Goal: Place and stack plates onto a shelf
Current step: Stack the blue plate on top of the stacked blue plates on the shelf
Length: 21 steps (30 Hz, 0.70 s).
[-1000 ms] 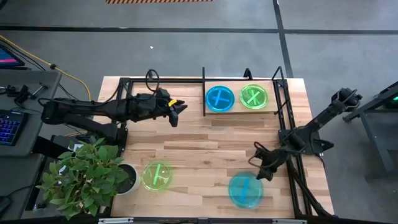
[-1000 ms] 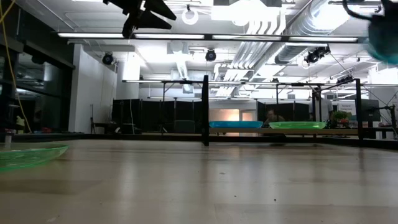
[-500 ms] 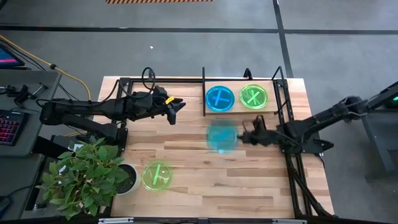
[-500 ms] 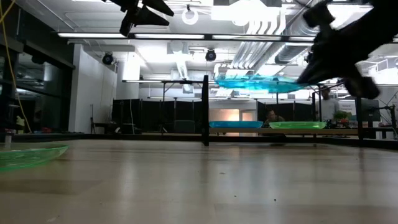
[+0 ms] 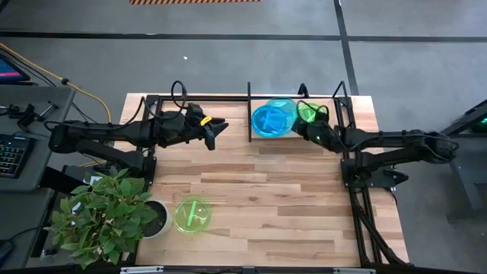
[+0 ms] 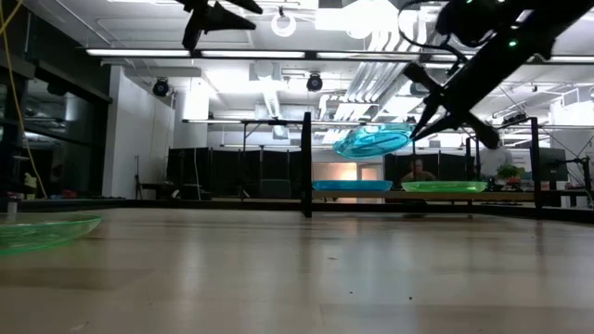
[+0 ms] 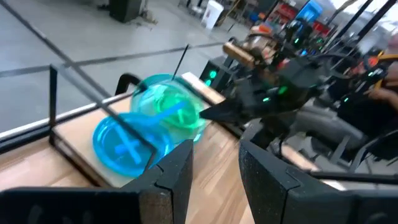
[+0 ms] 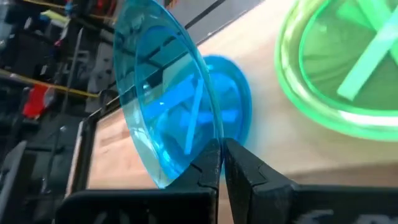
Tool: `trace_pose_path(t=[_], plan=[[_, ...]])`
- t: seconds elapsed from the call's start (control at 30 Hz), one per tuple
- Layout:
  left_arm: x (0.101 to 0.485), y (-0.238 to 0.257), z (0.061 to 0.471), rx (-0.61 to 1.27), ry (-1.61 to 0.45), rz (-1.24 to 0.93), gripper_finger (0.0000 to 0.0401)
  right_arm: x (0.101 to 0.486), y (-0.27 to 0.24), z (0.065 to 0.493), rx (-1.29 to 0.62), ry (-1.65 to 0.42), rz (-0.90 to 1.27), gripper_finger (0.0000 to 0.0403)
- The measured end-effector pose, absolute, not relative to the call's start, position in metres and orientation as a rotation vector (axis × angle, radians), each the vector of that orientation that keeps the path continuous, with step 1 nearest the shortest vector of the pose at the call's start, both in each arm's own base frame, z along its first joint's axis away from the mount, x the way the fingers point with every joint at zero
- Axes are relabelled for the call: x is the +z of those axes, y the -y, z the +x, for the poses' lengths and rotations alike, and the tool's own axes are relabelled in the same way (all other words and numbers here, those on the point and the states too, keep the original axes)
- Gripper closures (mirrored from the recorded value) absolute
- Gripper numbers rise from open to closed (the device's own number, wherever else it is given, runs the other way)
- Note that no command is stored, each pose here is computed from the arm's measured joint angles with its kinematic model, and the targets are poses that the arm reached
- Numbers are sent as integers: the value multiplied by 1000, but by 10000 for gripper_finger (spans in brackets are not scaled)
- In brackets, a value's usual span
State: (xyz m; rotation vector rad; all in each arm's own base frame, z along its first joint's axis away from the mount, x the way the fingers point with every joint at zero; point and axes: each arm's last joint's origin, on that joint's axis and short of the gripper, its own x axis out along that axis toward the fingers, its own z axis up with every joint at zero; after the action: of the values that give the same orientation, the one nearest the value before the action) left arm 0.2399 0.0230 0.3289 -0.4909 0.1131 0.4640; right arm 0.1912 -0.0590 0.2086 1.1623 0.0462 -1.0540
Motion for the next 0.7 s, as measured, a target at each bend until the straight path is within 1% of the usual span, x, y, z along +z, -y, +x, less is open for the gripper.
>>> trace_pose_path(t=[0.13, 0.3, 0.43, 0.7], plan=[[335, -23, 241, 446, -57, -487, 284, 207, 76, 201, -1110, -78, 1157, 403], [338, -23, 242, 437, -21, -492, 284, 196, 88, 214, -1145, -138, 1176, 403], [338, -23, 242, 437, -21, -493, 284, 191, 92, 225, -1152, -133, 1194, 403], [338, -23, 242, 437, -21, -494, 284, 183, 94, 236, -1095, -142, 1235, 402]])
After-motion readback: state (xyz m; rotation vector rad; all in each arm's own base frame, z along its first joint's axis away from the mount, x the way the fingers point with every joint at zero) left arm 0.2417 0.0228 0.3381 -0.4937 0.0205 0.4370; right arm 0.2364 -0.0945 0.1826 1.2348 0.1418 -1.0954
